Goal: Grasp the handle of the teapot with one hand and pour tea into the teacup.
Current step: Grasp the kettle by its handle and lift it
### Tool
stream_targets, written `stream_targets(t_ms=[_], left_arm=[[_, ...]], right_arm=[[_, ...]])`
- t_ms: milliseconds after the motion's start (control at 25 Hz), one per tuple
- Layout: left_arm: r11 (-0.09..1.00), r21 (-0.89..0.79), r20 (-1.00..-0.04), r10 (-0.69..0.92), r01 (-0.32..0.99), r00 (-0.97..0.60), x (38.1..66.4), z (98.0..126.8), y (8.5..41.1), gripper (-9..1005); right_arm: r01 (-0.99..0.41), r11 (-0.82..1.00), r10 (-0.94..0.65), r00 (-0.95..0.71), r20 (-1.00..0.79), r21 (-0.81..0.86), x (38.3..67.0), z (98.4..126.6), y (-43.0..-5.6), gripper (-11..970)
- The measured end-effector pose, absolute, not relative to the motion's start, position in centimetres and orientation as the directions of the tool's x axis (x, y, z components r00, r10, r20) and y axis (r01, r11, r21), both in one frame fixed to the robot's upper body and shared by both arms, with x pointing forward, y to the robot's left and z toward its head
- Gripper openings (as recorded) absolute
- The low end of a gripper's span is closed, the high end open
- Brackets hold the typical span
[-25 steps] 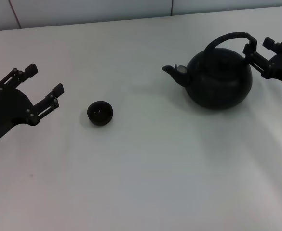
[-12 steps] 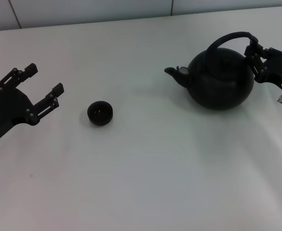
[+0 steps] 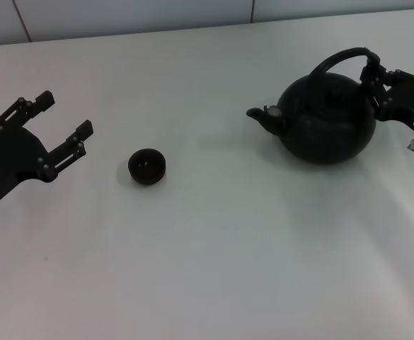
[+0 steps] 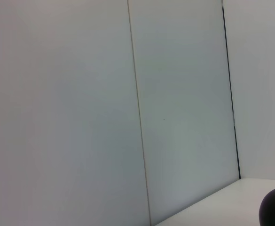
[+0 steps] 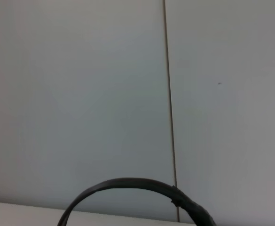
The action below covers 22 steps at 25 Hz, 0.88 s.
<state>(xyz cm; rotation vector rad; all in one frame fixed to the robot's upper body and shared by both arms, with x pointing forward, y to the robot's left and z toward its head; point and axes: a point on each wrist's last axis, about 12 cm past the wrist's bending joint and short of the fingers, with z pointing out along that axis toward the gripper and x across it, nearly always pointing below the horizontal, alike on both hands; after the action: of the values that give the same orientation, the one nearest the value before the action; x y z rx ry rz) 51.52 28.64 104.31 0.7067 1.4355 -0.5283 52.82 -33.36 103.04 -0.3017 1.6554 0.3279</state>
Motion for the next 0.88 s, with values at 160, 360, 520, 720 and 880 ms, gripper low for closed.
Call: stream_targets(t_ms=[160, 360, 520, 720, 880], left_arm=[[0.694, 0.118, -0.993, 0.085, 0.71, 0.081, 51.55, 104.33, 28.6, 756], [0.694, 0.117, -0.993, 0.085, 0.711, 0.081, 51.56, 104.33, 28.58, 755], [0.694, 0.117, -0.993, 0.084, 0.71, 0.081, 51.56, 104.33, 28.58, 755], [0.694, 0.116, -0.993, 0.084, 0.71, 0.081, 51.56, 104.34, 28.59, 755], [0.652, 0.12, -0.992, 0.103, 0.749, 0.069, 51.3, 104.18, 28.3, 754]], right_arm=[[-0.38, 0.924, -0.002, -0.105, -0.994, 0.038, 52.89, 103.1, -33.37, 111], [-0.381, 0.924, -0.001, -0.102, -0.995, 0.038, 53.0, 103.16, -33.3, 111], [-0.381, 0.924, -0.001, -0.102, -0.995, 0.039, 53.01, 103.17, -33.29, 111], [-0.381, 0.924, 0.0, -0.102, -0.995, 0.039, 53.01, 103.17, -33.26, 110], [-0.381, 0.924, 0.001, -0.102, -0.995, 0.04, 53.01, 103.16, -33.25, 110]])
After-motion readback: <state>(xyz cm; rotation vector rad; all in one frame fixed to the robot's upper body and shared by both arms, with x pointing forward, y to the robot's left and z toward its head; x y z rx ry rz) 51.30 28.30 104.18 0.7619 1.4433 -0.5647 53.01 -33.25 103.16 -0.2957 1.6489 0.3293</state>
